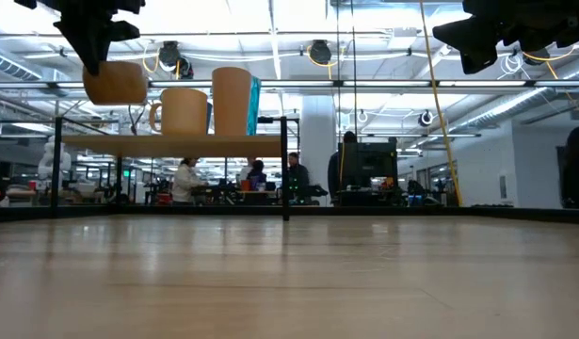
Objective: Stack small to large cups/mugs on shelf
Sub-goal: Put the wooden mug on the shelf
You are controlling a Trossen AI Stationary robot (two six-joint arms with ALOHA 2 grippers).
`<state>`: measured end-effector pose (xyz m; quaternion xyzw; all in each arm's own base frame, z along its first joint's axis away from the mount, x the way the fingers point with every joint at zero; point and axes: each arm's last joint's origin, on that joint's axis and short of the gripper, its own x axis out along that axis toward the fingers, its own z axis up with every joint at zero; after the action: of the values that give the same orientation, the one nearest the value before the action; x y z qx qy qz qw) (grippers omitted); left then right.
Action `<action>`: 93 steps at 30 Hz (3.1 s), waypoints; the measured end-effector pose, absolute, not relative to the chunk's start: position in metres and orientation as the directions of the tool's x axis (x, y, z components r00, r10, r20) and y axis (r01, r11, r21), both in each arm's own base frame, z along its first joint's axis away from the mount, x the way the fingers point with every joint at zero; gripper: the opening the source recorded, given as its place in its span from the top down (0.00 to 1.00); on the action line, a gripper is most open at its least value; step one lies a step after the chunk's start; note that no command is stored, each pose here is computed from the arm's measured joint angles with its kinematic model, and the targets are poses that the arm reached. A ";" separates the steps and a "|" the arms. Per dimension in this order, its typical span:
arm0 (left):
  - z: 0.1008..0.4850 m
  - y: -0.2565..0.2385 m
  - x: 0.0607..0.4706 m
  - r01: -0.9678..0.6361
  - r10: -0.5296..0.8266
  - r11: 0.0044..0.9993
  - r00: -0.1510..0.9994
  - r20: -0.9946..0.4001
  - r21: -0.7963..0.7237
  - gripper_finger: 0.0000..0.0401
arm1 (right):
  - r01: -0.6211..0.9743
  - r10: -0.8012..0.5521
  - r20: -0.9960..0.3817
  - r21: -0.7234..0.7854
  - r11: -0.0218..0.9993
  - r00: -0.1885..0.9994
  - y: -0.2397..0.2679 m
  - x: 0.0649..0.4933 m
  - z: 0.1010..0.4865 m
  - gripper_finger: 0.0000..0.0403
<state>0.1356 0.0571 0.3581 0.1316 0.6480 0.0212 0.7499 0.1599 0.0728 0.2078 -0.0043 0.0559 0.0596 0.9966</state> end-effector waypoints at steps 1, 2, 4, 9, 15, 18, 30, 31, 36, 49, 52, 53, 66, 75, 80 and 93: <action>0.358 0.059 0.135 0.149 0.202 0.963 0.158 -0.967 0.226 0.96 | -0.119 0.118 -0.112 -0.002 0.993 0.987 0.073 0.160 0.208 0.48; 0.358 0.060 0.134 0.158 0.198 0.962 0.158 -0.967 0.223 0.96 | -0.119 0.118 -0.112 -0.002 0.993 0.987 0.073 0.160 0.208 0.48; 0.358 0.061 0.134 0.175 0.191 0.960 0.160 -0.969 0.218 0.96 | -0.119 0.118 -0.112 -0.002 0.993 0.987 0.073 0.160 0.208 0.48; 0.358 0.067 0.131 0.237 0.192 0.945 0.153 -0.969 0.225 0.96 | -0.120 0.118 -0.112 -0.011 0.993 0.987 0.073 0.160 0.208 0.48; 0.358 0.074 0.127 0.243 0.200 0.942 0.143 -0.969 0.231 0.96 | -0.122 0.118 -0.112 -0.021 0.992 0.987 0.073 0.160 0.208 0.48; 0.357 0.077 0.126 0.242 0.201 0.943 0.136 -0.970 0.229 0.95 | -0.122 0.119 -0.112 -0.021 0.992 0.987 0.073 0.160 0.208 0.48; 0.349 0.088 0.138 0.271 0.173 0.944 0.077 -0.982 0.187 0.96 | -0.121 0.121 -0.026 0.010 0.993 0.992 0.073 0.160 0.217 0.48; 0.348 0.089 0.139 0.278 0.173 0.942 0.071 -0.982 0.187 0.96 | -0.121 0.121 -0.020 0.009 0.993 0.992 0.073 0.160 0.217 0.48; 0.345 0.093 0.143 0.312 0.184 0.931 0.040 -0.982 0.187 0.96 | -0.120 0.120 -0.027 0.000 0.993 0.992 0.073 0.161 0.217 0.48; 0.342 0.103 0.143 0.337 0.194 0.924 0.001 -0.981 0.183 0.96 | -0.120 0.120 -0.035 0.000 0.993 0.992 0.073 0.161 0.216 0.48; 0.341 0.103 0.143 0.351 0.192 0.919 -0.001 -0.981 0.179 0.94 | -0.120 0.120 -0.035 0.001 0.993 0.992 0.073 0.161 0.216 0.48; 0.341 0.103 0.143 0.360 0.192 0.916 -0.001 -0.981 0.179 0.94 | -0.120 0.120 -0.035 0.001 0.993 0.992 0.073 0.161 0.216 0.48; 0.331 0.120 0.148 0.378 0.160 0.918 -0.063 -0.985 0.124 0.94 | -0.120 0.120 -0.035 -0.016 0.993 0.992 0.073 0.161 0.216 0.48; 0.329 0.127 0.146 0.375 0.151 0.920 -0.079 -0.985 0.111 0.94 | -0.121 0.120 -0.035 -0.018 0.993 0.992 0.073 0.161 0.216 0.48; 0.329 0.129 0.144 0.391 0.152 0.914 -0.081 -0.985 0.109 0.94 | -0.121 0.120 -0.035 -0.019 0.992 0.992 0.073 0.160 0.216 0.48; 0.330 0.132 0.145 0.453 0.214 0.879 -0.096 -0.972 0.149 0.90 | -0.121 0.120 -0.035 -0.025 0.992 0.992 0.073 0.160 0.216 0.48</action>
<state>0.1450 0.1323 0.3299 0.2271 0.7344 -0.0943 0.6326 0.1605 0.0731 0.2157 -0.0136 0.0165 0.0605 0.9979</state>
